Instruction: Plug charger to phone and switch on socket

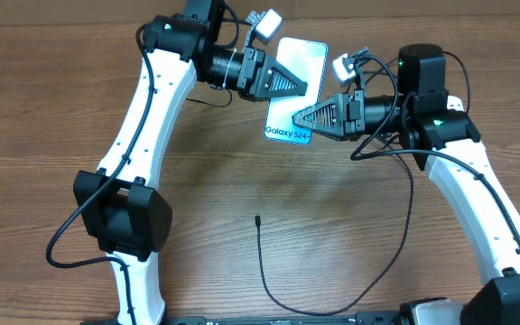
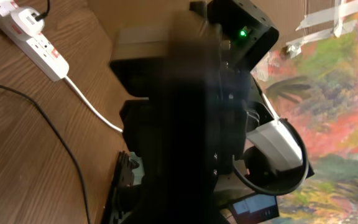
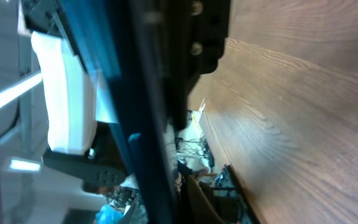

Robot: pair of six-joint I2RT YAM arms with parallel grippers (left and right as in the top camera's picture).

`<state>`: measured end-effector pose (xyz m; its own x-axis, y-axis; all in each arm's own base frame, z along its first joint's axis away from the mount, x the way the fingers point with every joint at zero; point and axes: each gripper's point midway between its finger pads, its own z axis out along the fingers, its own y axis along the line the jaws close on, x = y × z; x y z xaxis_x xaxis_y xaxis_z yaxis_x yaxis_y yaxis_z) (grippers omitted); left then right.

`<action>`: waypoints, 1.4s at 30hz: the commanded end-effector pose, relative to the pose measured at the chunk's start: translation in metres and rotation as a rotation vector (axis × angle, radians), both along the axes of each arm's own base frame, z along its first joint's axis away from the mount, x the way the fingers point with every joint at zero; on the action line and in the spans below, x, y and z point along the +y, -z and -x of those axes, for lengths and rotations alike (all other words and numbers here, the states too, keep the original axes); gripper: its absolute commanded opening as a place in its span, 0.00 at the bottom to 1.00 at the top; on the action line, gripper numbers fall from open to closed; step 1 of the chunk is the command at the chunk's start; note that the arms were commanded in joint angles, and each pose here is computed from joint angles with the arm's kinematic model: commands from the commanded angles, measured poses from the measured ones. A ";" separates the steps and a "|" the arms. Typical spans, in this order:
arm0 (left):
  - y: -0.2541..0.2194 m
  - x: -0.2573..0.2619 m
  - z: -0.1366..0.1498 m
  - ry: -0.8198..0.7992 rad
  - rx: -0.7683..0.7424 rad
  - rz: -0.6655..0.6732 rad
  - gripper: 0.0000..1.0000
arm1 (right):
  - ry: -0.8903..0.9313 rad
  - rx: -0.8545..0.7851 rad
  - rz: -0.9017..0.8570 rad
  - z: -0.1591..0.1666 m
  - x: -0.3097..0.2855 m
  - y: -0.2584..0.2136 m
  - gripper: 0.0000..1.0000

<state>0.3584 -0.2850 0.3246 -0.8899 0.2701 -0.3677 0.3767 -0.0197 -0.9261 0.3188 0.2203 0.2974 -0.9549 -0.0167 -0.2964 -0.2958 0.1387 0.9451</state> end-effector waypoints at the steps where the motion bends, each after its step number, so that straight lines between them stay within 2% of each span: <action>1: -0.013 -0.003 0.007 0.004 -0.081 -0.011 0.05 | 0.066 0.018 0.038 -0.013 -0.006 0.011 0.33; 3: 0.009 0.002 -0.005 -0.057 -0.088 -0.148 0.04 | 0.067 0.015 0.039 -0.013 -0.006 0.011 0.45; 5: 0.037 0.013 -0.019 -0.141 -0.061 -0.327 0.04 | 0.073 0.010 0.044 -0.014 -0.007 0.012 0.66; 7: 0.062 0.027 -0.029 -0.220 -0.027 -0.497 0.04 | 0.086 0.012 0.054 -0.016 -0.007 0.014 0.79; 12: 0.113 0.073 -0.040 -0.385 0.019 -0.900 0.04 | 0.167 0.032 0.175 -0.023 -0.015 0.041 0.92; 15: 0.136 0.098 -0.037 -0.437 0.037 -1.106 0.04 | 0.261 0.096 0.371 -0.023 -0.033 0.081 1.00; 21: 0.171 0.099 -0.025 -0.436 0.076 -1.254 0.04 | 0.464 0.261 0.844 -0.009 -0.099 0.151 1.00; 25: 0.202 0.086 -0.014 -0.422 0.105 -1.296 0.04 | 0.496 0.325 1.014 0.008 -0.126 0.167 1.00; 31: 0.249 0.072 0.002 -0.421 0.067 -1.392 0.04 | 0.521 0.293 1.014 0.000 -0.128 0.166 1.00; 42: 0.278 0.069 0.017 -0.451 0.008 -1.506 0.06 | 0.533 0.271 1.003 -0.006 -0.127 0.164 1.00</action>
